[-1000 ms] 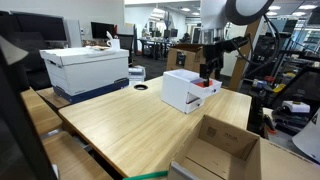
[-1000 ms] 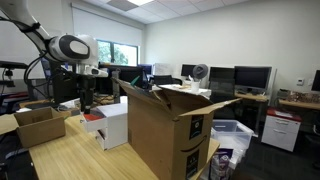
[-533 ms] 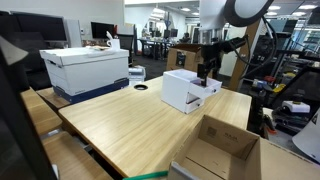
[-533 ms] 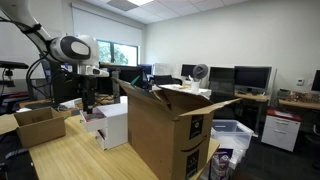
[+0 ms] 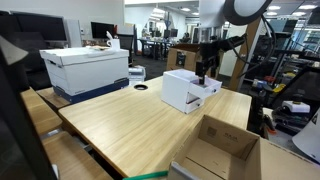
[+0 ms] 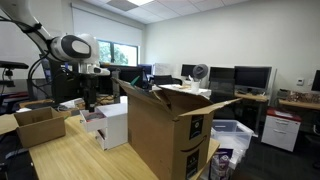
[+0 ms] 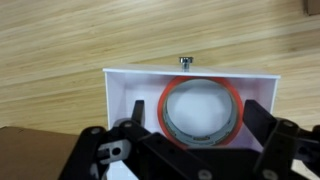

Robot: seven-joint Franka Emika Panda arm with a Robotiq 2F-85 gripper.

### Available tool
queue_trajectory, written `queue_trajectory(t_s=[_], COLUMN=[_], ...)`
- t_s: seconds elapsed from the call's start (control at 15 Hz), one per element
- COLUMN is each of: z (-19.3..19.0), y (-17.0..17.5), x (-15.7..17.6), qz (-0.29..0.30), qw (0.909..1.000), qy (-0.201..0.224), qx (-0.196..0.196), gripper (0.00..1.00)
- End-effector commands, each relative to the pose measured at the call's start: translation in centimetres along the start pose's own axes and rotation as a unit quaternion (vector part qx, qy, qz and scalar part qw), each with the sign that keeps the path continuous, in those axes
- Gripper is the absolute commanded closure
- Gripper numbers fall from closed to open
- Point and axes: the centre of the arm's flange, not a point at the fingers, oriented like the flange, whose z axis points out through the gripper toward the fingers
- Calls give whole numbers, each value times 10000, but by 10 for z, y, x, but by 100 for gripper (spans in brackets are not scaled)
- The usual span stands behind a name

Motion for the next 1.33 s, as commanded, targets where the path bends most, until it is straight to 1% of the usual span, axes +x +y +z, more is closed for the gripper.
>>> queue_trajectory(t_s=[0.0, 0.4, 0.6, 1.0, 1.27], z=[-5, -10, -6, 10, 22], y=[4, 11, 15, 18, 14], x=[-10, -29, -43, -66, -70], qz=[91, 83, 104, 71, 12], qw=[9998, 9997, 9998, 9999, 9999], qy=[162, 240, 180, 65, 17], qx=[-53, 17, 52, 66, 102], gripper=[0, 0, 0, 0, 0])
